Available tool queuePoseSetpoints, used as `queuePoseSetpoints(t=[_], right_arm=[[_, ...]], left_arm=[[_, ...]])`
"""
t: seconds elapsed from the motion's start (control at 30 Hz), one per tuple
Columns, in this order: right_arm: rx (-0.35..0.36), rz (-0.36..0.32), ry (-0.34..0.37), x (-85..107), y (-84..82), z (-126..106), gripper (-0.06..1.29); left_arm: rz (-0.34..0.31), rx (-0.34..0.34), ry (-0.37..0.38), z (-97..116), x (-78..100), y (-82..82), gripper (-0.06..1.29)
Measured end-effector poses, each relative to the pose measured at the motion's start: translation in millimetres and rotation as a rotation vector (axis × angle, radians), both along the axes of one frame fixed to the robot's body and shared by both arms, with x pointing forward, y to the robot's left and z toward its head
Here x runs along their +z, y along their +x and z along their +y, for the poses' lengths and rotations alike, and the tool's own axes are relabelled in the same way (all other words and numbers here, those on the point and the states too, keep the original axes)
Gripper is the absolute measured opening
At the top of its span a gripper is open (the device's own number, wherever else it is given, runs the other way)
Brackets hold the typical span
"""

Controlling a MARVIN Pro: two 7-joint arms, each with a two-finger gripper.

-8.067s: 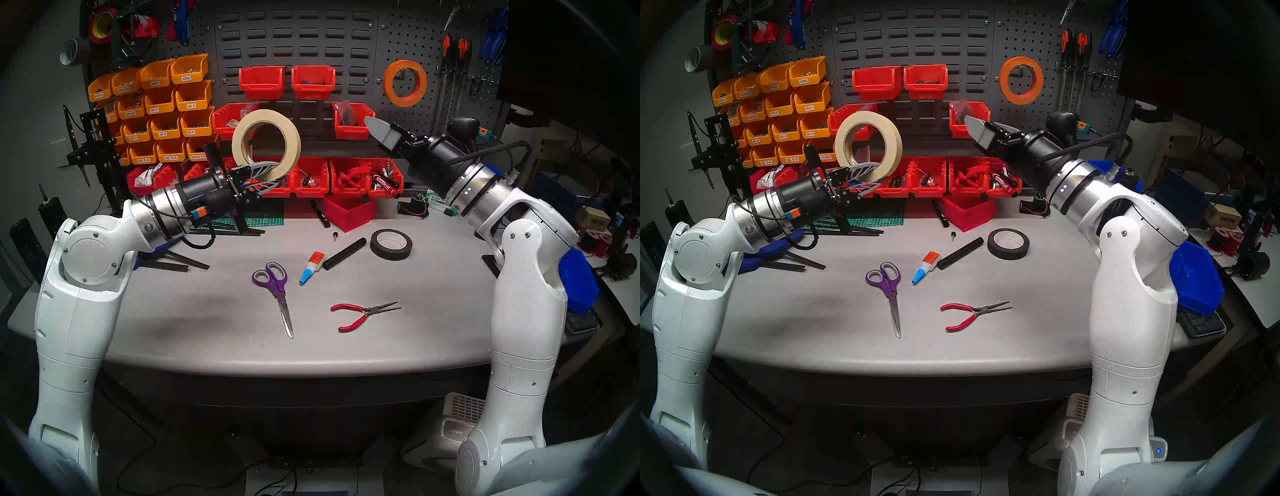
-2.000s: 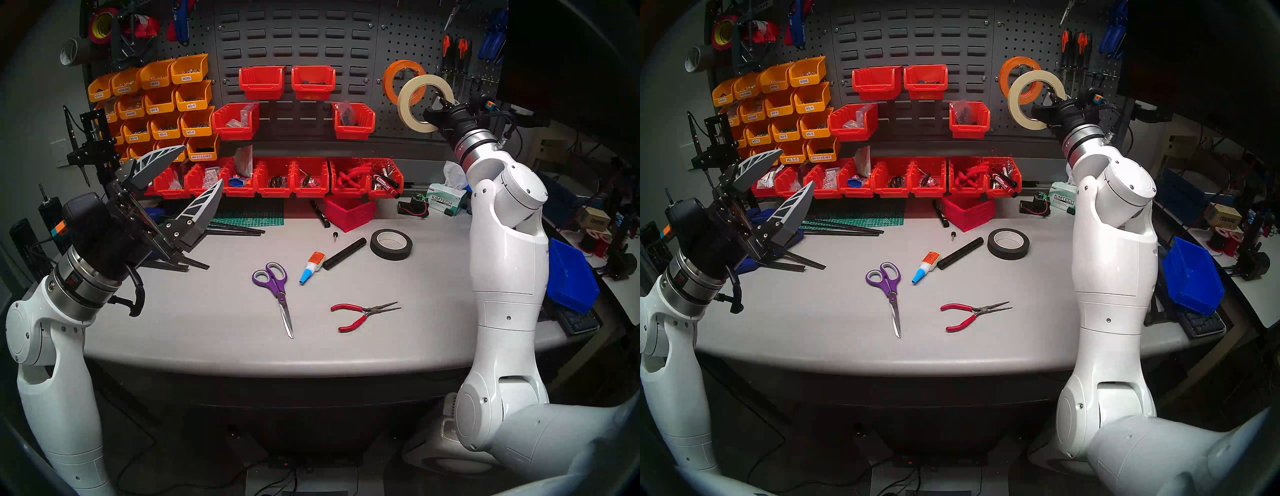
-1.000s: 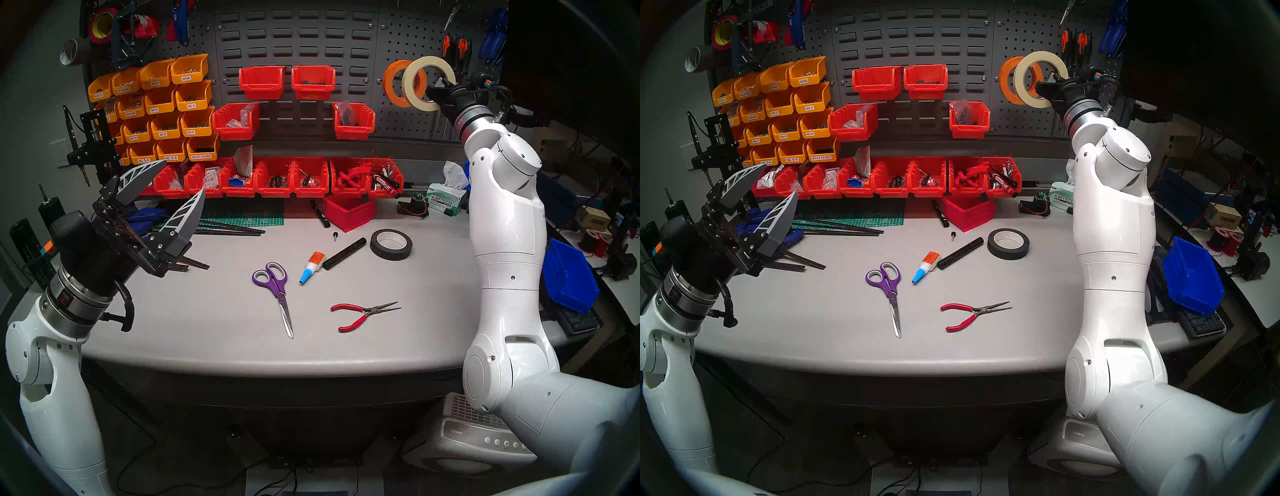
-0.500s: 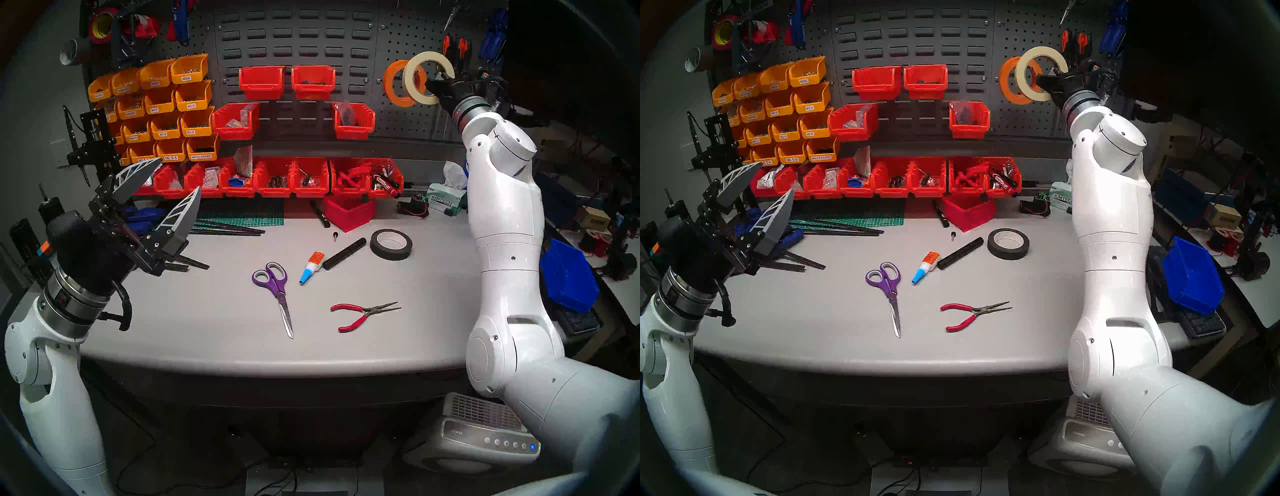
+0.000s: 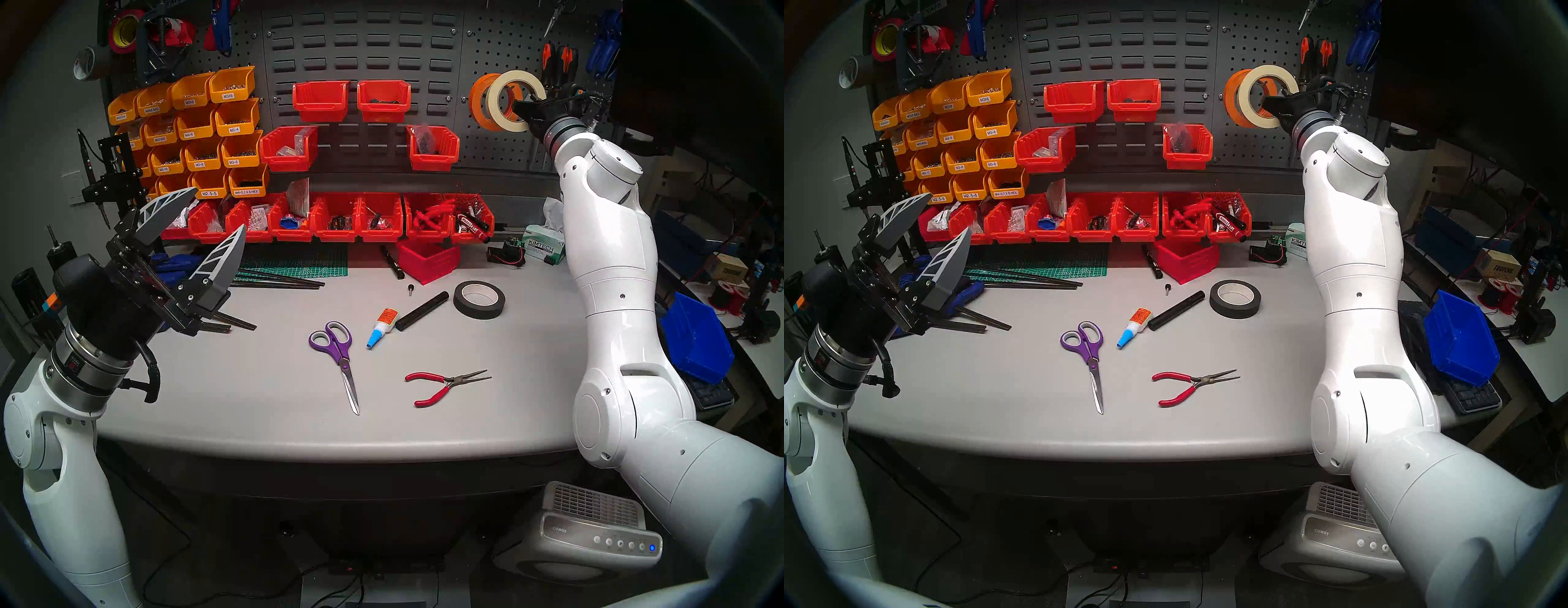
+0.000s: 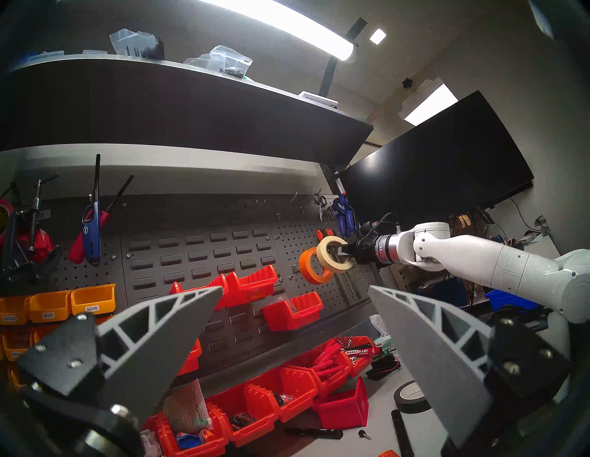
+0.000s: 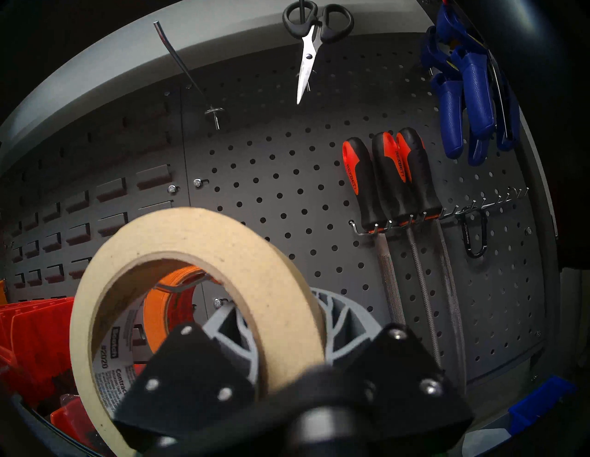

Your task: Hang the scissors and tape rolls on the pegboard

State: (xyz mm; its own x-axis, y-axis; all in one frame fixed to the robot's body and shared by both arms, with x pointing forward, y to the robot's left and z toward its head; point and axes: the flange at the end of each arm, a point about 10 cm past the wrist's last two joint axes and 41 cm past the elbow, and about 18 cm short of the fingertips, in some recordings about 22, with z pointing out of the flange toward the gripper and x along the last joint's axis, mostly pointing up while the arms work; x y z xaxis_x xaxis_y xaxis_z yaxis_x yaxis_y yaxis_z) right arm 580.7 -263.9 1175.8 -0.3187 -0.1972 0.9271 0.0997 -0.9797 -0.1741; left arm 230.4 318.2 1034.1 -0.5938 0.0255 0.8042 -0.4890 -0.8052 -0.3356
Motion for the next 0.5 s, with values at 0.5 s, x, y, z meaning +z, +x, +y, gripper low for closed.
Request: queuePoseSetpoints(t=[0.5], right_arm=[[-0.002,0.001,0.006,18.8,11.6,7,0.21]], left_arm=[[-0.007,0.012,0.011,4,1.3,-2.2,1.23]])
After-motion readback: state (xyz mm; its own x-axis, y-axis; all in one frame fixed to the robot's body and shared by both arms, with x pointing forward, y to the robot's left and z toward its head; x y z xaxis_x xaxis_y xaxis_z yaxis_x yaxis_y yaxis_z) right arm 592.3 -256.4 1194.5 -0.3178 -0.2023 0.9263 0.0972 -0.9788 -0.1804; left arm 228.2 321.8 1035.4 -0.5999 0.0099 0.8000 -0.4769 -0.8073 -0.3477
